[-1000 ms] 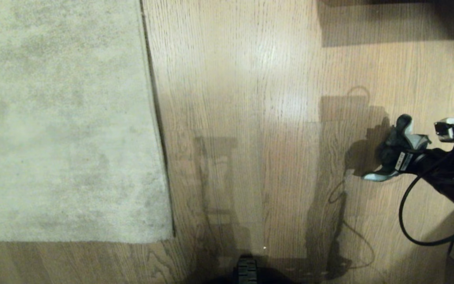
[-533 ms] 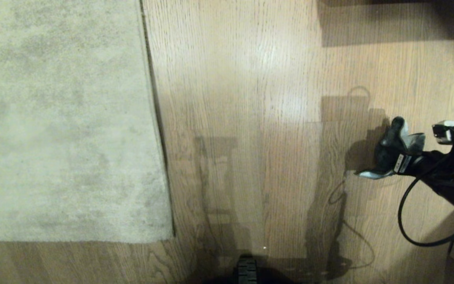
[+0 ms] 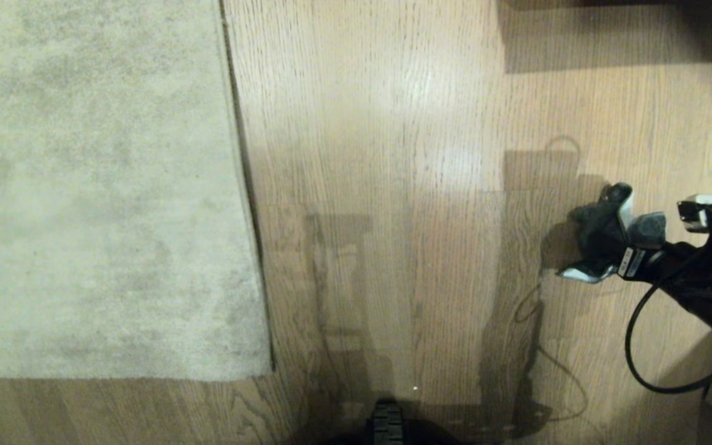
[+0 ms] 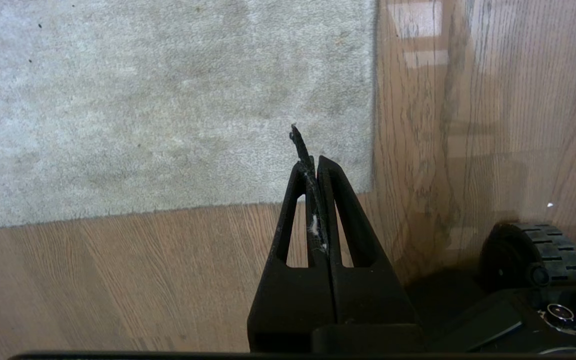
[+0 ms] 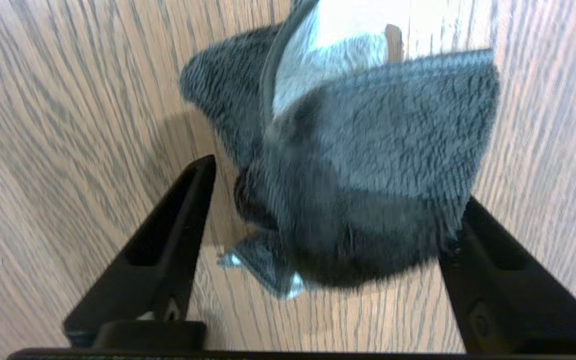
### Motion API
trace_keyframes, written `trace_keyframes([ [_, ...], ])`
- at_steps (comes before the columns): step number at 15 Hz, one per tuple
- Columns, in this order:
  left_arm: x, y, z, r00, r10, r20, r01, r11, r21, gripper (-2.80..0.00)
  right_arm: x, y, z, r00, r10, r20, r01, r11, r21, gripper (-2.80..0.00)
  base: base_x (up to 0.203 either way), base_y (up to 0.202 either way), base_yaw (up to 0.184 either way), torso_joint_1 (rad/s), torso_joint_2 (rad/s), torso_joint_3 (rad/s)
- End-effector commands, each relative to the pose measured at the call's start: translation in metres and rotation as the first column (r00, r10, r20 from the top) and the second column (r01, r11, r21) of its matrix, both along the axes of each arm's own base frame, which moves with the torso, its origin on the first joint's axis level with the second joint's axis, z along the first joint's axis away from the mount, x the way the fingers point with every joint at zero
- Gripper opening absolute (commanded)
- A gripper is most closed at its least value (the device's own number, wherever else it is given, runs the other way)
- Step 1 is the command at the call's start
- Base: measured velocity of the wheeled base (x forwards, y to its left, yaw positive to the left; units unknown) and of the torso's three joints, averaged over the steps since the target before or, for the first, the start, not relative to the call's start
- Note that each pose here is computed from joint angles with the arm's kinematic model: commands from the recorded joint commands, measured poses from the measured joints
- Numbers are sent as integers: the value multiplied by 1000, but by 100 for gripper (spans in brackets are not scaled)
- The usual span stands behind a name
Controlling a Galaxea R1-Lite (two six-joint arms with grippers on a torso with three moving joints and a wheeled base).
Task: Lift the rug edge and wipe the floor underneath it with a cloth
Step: Put down the rag
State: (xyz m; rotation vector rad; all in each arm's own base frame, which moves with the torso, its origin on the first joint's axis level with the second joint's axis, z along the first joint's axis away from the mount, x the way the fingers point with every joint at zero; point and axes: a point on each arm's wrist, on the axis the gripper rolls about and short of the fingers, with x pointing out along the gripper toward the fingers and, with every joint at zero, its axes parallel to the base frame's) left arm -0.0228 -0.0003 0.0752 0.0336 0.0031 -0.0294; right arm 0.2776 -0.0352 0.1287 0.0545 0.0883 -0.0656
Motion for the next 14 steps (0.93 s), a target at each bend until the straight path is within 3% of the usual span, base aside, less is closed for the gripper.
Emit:
trace_keyframes([
  [1, 0, 0, 0, 1000, 0, 1, 0, 1000, 0, -280, -8, 1, -2, 1000, 1, 25, -1, 1000, -1, 0, 0, 0, 0, 0, 0, 0],
  [6, 0, 0, 0, 1000, 0, 1, 0, 1000, 0, -280, -27, 4, -10, 999, 2, 41, -2, 1000, -2, 0, 0, 0, 0, 0, 0, 0],
  [14, 0, 0, 0, 1000, 0, 1, 0, 1000, 0, -280, -62, 8, 5, 996, 3, 88, -2, 1000, -16, 0, 0, 0, 0, 0, 0, 0],
])
